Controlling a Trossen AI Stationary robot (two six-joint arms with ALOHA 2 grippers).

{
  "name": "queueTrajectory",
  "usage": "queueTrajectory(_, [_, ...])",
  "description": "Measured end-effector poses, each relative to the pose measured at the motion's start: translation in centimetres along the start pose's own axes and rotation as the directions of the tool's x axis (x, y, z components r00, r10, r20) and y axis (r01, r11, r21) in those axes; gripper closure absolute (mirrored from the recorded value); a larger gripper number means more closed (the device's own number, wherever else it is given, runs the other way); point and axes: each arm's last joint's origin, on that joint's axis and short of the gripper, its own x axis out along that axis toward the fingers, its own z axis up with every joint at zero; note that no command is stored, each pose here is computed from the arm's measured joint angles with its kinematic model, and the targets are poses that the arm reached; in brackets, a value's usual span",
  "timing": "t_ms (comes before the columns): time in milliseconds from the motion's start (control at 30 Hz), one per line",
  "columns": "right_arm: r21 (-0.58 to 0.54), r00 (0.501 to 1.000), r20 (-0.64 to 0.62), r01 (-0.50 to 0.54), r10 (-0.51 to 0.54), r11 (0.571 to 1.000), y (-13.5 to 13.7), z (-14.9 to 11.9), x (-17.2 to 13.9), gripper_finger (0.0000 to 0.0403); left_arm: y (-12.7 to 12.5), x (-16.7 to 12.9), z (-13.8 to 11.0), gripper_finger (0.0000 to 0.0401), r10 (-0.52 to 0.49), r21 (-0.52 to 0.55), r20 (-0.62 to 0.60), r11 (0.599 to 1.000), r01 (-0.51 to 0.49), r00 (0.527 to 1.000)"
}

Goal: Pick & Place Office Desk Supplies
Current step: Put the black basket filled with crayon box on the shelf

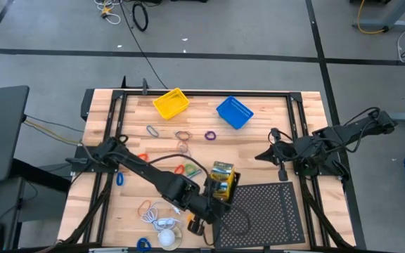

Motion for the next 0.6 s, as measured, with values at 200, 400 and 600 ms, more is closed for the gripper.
queueTrajectory(200, [-0.001, 1.0, -0.003, 0.012, -0.012, 1.0, -0.04, -0.03, 0.0, 0.0403, -0.81, 0.75, 0.09, 0.04, -0.008, 0.033, 0.016, 0.999, 0.007, 1.0])
queueTrajectory(400, [0.0, 1.0, -0.001, 0.029, -0.029, 1.0, -0.08, -0.03, 0.0, 0.0403, -0.9, 0.97, 0.09, 0.04, -0.013, 0.051, 0.017, 0.999, 0.012, 1.0])
queueTrajectory(600, [0.0, 0.999, 0.0, 0.044, -0.044, 0.999, -0.13, -0.02, 0.0, 0.0403, -0.77, 1.02, 0.08, 0.04, -0.02, 0.105, 0.015, 0.994, 0.019, 1.0])
